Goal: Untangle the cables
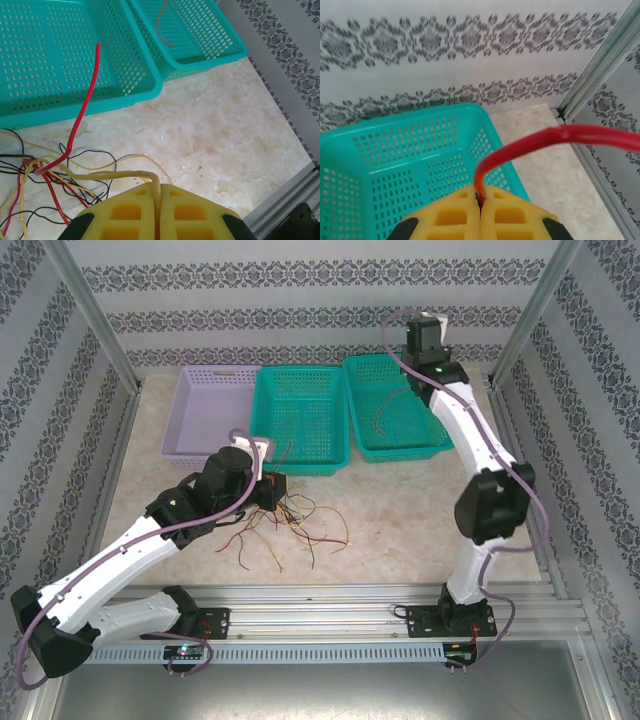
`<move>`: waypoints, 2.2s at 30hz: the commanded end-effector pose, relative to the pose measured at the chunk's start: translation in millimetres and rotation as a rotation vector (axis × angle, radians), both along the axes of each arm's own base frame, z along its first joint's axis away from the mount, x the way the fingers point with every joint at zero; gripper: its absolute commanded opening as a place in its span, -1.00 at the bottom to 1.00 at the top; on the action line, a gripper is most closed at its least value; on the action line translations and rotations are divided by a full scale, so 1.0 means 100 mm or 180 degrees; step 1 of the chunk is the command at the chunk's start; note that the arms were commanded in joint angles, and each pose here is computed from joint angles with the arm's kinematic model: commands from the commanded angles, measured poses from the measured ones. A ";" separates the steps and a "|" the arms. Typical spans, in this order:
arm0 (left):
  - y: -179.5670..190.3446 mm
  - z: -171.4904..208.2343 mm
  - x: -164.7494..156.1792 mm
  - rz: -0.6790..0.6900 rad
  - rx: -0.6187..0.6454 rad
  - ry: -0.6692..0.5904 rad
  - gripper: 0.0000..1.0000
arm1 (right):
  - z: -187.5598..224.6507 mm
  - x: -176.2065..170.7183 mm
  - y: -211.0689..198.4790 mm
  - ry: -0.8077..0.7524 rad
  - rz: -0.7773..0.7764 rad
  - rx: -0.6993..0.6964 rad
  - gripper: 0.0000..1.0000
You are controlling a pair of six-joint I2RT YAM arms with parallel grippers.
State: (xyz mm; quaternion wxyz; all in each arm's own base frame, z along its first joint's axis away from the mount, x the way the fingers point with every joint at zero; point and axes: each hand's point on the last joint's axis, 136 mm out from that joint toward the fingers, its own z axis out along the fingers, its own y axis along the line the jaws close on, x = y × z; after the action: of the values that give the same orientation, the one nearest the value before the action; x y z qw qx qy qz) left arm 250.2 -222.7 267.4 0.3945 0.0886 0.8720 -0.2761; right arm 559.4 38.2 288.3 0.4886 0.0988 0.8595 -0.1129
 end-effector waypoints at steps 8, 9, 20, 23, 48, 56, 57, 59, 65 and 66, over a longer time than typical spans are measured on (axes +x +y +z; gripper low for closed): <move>-0.10 0.02 -0.05 -0.0047 -0.0101 -0.0124 -1.00 | -1.04 0.08 0.22 0.0990 0.0095 0.0035 -1.00; -0.10 0.01 -0.06 -0.0048 -0.0096 -0.0121 -1.00 | -1.14 0.06 0.22 0.1064 0.0073 -0.0006 -1.00; -0.11 -0.06 -0.07 -0.0043 -0.0071 -0.0095 -1.00 | -1.65 -0.05 0.31 0.1502 0.0199 0.0033 -0.78; -0.10 -0.07 -0.08 -0.0044 -0.0070 -0.0094 -1.00 | -1.60 -0.05 0.32 0.1495 0.0227 0.0099 -0.63; -0.27 0.09 -0.04 -0.0143 -0.0315 -0.0125 -1.00 | -0.09 -0.89 1.06 0.0499 0.1175 0.1118 0.17; -0.33 0.55 0.02 -0.0097 -0.0723 -0.0424 -1.00 | -0.22 -2.03 1.89 0.0366 0.2515 0.1740 0.32; -0.31 0.63 0.03 -0.0042 -0.0811 -0.0470 -1.00 | -0.26 -2.18 1.92 0.0311 0.2627 0.1780 0.32; -0.27 0.75 0.05 0.0057 -0.0983 -0.0533 -1.00 | -0.32 -2.40 1.89 0.0157 0.2660 0.1862 0.33; -0.29 0.99 0.12 0.0225 -0.1419 -0.0547 -1.00 | -0.50 -2.98 1.79 -0.0091 0.2857 0.1889 0.36; -0.31 1.01 0.13 0.0233 -0.1485 -0.0529 -1.00 | -0.56 -3.06 1.79 -0.0059 0.2899 0.1881 0.36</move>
State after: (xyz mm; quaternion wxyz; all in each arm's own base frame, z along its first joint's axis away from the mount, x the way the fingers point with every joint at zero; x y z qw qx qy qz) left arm 260.1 -246.8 325.8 0.4608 0.0203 0.7971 -0.3897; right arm 263.1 207.6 209.2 0.4051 -0.1294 0.8449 0.3244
